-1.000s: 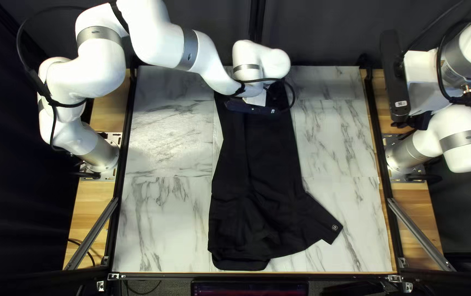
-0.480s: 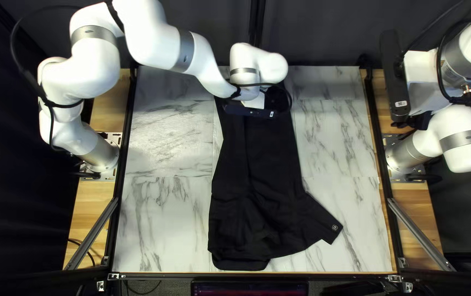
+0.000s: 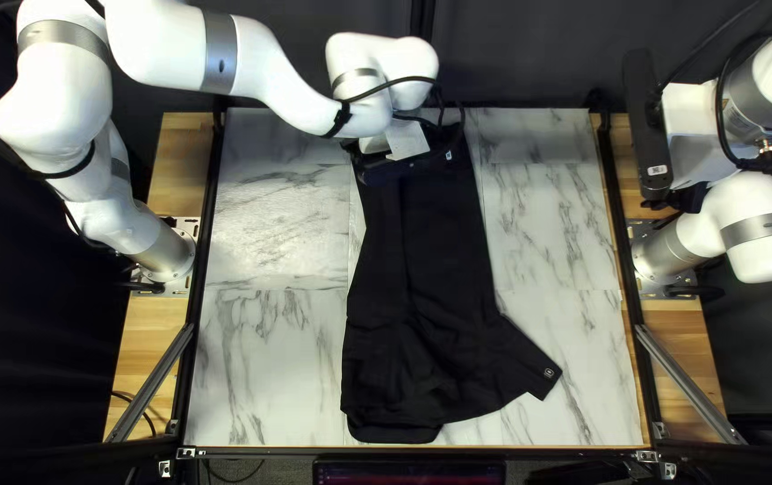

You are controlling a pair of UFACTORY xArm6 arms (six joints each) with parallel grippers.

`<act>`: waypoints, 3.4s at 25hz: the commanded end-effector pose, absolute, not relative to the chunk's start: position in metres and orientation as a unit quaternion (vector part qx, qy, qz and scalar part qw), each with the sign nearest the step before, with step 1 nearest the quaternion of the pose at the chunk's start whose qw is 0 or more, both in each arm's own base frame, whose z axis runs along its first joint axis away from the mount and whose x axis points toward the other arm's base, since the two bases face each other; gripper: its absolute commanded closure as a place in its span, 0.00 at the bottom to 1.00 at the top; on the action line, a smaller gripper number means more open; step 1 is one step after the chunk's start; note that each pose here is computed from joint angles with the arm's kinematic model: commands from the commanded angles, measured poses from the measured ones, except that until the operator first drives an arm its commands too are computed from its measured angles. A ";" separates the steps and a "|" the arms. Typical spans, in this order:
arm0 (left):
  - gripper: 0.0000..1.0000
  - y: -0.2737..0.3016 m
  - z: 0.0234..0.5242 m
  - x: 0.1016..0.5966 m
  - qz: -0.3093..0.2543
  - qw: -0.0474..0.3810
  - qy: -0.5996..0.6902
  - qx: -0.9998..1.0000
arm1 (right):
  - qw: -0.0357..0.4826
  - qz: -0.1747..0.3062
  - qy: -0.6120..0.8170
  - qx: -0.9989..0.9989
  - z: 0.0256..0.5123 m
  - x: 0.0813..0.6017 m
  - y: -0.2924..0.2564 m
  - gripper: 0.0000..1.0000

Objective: Fold t-shirt

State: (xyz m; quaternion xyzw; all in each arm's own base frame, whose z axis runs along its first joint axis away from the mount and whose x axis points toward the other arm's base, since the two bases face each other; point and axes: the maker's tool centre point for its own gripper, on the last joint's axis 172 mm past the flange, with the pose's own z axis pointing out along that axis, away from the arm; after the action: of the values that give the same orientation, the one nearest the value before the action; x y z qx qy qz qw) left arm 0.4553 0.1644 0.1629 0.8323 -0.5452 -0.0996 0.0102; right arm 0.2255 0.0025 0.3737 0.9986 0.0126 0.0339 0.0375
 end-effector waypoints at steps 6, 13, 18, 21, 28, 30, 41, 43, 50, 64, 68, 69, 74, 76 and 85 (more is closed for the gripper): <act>0.00 0.137 0.174 0.445 -0.134 -0.077 -0.276 0.949 | 0.038 0.034 0.013 0.999 0.374 0.226 0.002 0.00; 0.00 0.114 0.179 0.444 -0.157 -0.109 -0.190 0.963 | 0.038 0.034 0.013 0.999 0.374 0.226 0.002 0.00; 0.00 0.111 0.178 0.446 -0.155 -0.106 -0.191 0.963 | 0.038 0.034 0.013 0.999 0.374 0.226 0.002 0.00; 0.00 0.119 0.179 0.461 -0.137 -0.130 -0.159 0.969 | 0.038 0.034 0.013 0.999 0.374 0.226 0.002 0.00; 0.00 0.173 0.166 0.469 -0.102 -0.175 0.082 0.976 | 0.038 0.034 0.013 0.999 0.374 0.226 0.002 0.00; 0.00 0.175 0.165 0.470 -0.105 -0.183 0.110 0.971 | 0.038 0.034 0.013 0.999 0.374 0.226 0.002 0.00; 0.00 0.163 0.164 0.482 -0.081 -0.171 0.113 0.975 | 0.038 0.034 0.013 0.999 0.374 0.226 0.002 0.00; 0.00 0.165 0.161 0.491 -0.062 -0.163 0.124 0.977 | 0.038 0.034 0.013 0.999 0.374 0.226 0.002 0.00; 0.00 0.185 0.130 0.518 -0.023 -0.143 0.169 0.975 | 0.038 0.034 0.013 0.999 0.374 0.226 0.002 0.00; 0.00 0.228 0.085 0.529 -0.002 -0.138 0.189 0.972 | 0.038 0.034 0.013 0.999 0.374 0.226 0.002 0.00; 0.00 0.239 0.074 0.525 -0.005 -0.135 0.181 0.974 | 0.038 0.034 0.013 0.999 0.374 0.226 0.002 0.00; 0.00 0.243 0.070 0.522 -0.006 -0.133 0.179 0.975 | 0.038 0.034 0.013 0.999 0.374 0.226 0.002 0.00; 0.00 0.250 0.061 0.517 -0.005 -0.121 0.177 0.977 | 0.038 0.034 0.013 0.999 0.374 0.226 0.002 0.00; 0.00 0.253 0.060 0.517 -0.004 -0.115 0.178 0.977 | 0.038 0.034 0.013 0.999 0.374 0.226 0.002 0.00; 0.00 0.259 0.047 0.524 -0.003 -0.102 0.183 0.978 | 0.038 0.034 0.013 0.999 0.374 0.226 0.002 0.00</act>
State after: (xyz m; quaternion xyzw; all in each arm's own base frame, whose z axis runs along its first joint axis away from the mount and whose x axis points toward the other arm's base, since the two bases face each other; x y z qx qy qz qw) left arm 0.5232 0.2567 0.0527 0.9778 0.1817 -0.0018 -0.1048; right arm 0.2255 0.0025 0.3737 0.9986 0.0126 0.0339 0.0375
